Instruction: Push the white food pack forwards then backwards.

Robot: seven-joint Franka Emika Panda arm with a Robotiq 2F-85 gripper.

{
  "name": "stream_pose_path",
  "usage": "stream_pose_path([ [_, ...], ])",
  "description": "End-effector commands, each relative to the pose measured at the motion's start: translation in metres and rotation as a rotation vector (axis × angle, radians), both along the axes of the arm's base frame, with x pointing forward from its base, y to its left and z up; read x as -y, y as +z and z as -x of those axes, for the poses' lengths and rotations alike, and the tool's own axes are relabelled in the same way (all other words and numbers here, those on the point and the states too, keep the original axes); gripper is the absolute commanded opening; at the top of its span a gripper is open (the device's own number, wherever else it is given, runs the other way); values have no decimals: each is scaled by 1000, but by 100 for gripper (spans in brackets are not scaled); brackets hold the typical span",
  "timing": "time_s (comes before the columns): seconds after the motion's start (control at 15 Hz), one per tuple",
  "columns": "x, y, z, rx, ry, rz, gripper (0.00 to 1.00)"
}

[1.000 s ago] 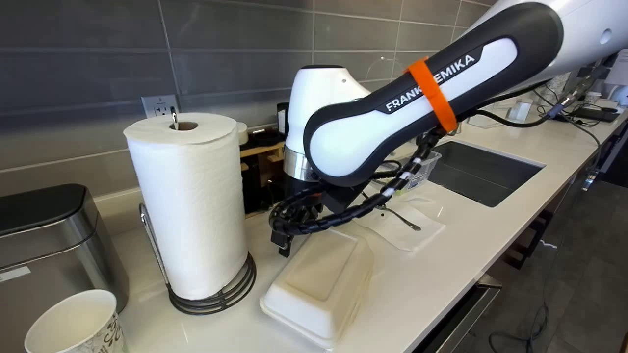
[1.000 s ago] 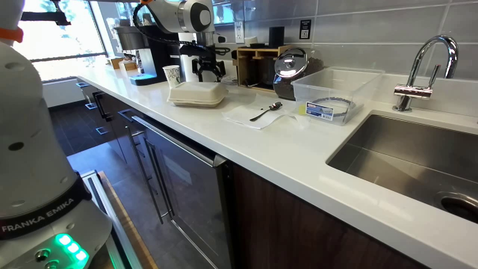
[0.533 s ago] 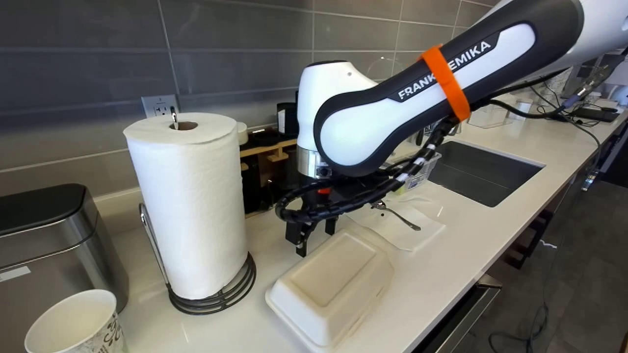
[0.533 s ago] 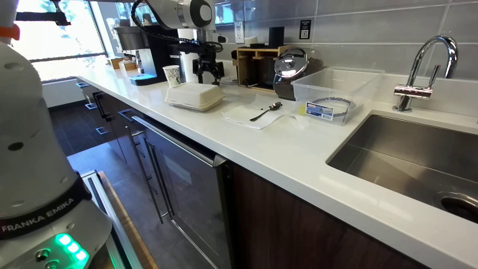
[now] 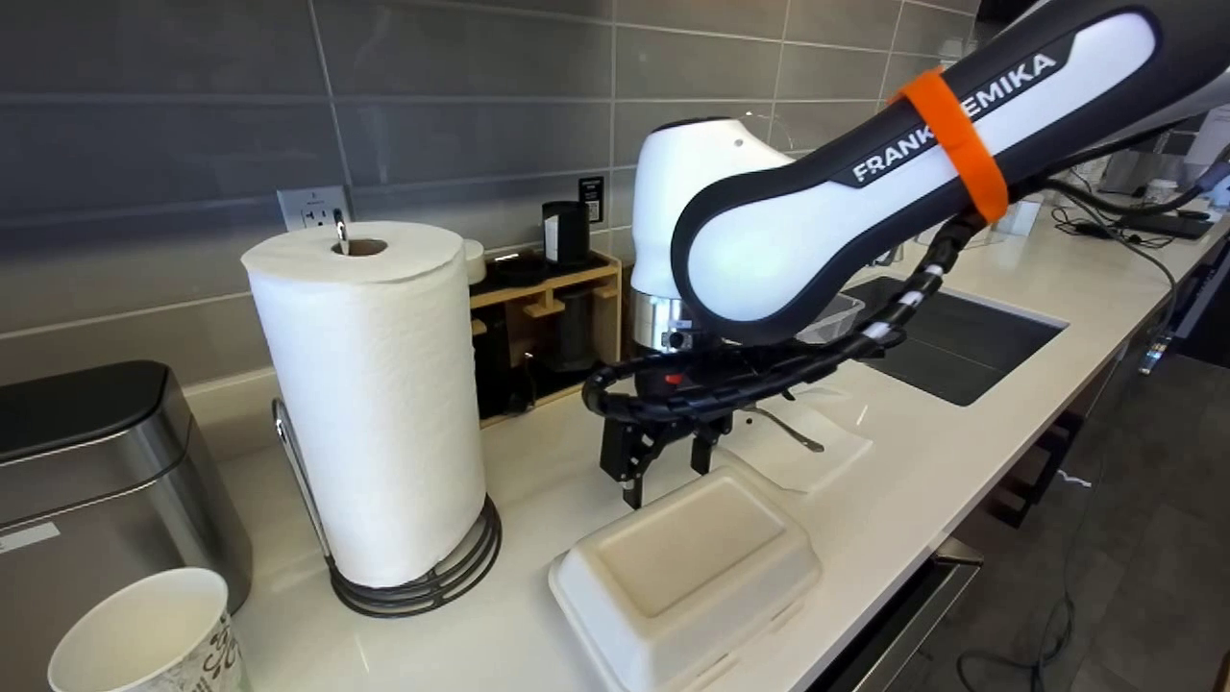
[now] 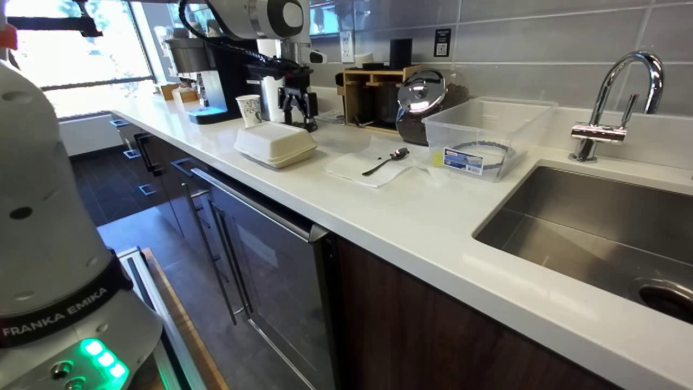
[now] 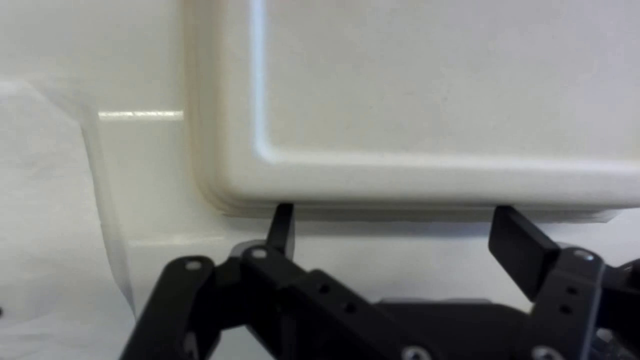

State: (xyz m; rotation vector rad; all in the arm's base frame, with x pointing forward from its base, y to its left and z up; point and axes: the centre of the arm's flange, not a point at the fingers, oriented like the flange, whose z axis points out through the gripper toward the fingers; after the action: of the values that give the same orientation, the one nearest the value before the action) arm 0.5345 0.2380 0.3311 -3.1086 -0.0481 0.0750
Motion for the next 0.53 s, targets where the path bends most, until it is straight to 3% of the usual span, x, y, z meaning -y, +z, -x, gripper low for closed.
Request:
stream_pose_path([
  [0.0, 18, 5, 26, -28, -107, -3, 100],
  [0.2, 21, 14, 25, -14, -139, -28, 100],
  [0.47, 11, 73, 34, 31, -201, -76, 100],
])
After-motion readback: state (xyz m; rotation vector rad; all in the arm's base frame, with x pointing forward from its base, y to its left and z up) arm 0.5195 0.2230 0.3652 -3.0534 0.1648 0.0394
